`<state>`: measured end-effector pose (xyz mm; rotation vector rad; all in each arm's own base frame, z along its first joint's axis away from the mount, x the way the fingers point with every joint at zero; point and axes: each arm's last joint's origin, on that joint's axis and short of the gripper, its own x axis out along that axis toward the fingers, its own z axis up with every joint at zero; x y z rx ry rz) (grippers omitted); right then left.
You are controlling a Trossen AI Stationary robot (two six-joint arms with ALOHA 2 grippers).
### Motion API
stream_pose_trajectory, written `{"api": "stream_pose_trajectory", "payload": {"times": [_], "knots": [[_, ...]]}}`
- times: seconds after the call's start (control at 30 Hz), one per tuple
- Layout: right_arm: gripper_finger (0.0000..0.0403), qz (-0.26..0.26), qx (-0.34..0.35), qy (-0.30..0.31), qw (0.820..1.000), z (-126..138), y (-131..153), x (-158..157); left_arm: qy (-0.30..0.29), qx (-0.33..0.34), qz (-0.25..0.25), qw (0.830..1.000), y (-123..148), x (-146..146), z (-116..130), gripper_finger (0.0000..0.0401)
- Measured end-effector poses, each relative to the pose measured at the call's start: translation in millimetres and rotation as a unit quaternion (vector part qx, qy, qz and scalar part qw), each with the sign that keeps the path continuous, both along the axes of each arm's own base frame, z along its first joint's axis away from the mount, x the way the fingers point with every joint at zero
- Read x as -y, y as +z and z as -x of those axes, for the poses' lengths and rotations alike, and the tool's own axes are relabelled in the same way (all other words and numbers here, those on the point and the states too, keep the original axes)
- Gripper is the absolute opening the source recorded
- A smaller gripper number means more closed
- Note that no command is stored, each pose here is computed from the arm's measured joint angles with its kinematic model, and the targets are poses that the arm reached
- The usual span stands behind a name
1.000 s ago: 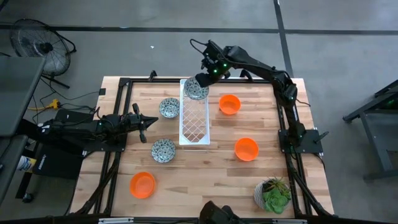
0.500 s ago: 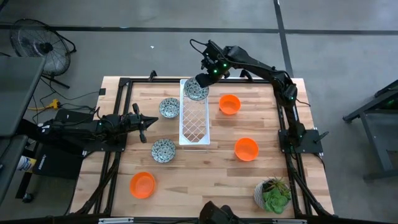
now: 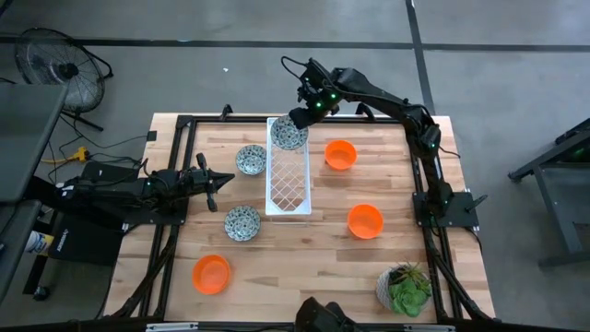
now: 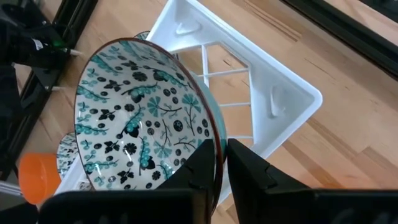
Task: Pick & Place Mini bowls
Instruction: Put the bottom right white bowl on the shelf, then put the top right orange bowl on the shelf
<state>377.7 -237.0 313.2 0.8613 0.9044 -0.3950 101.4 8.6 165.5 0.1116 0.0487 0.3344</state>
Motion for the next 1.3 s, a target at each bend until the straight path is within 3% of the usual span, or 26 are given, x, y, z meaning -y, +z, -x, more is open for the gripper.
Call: {"api": "stream_pose_trajectory", "payload": {"times": [0.83, 1.1, 1.3], "knots": [[0.0094, 0.025, 0.022, 0.004, 0.999, 2, 4, 10, 0.0, 0.0, 0.0, 1.0, 0, 0, 0, 0.0001], [0.0095, 0.044, 0.059, 0.026, 0.997, 11, 31, 17, 0.0, 0.0, 0.0, 1.0, 0, 0, 0, 0.0001], [0.0094, 0.1, 0.073, 0.083, 0.989, 20, 59, 13, 0.0, 0.0, 0.0, 1.0, 0, 0, 0, 0.0001]]}}
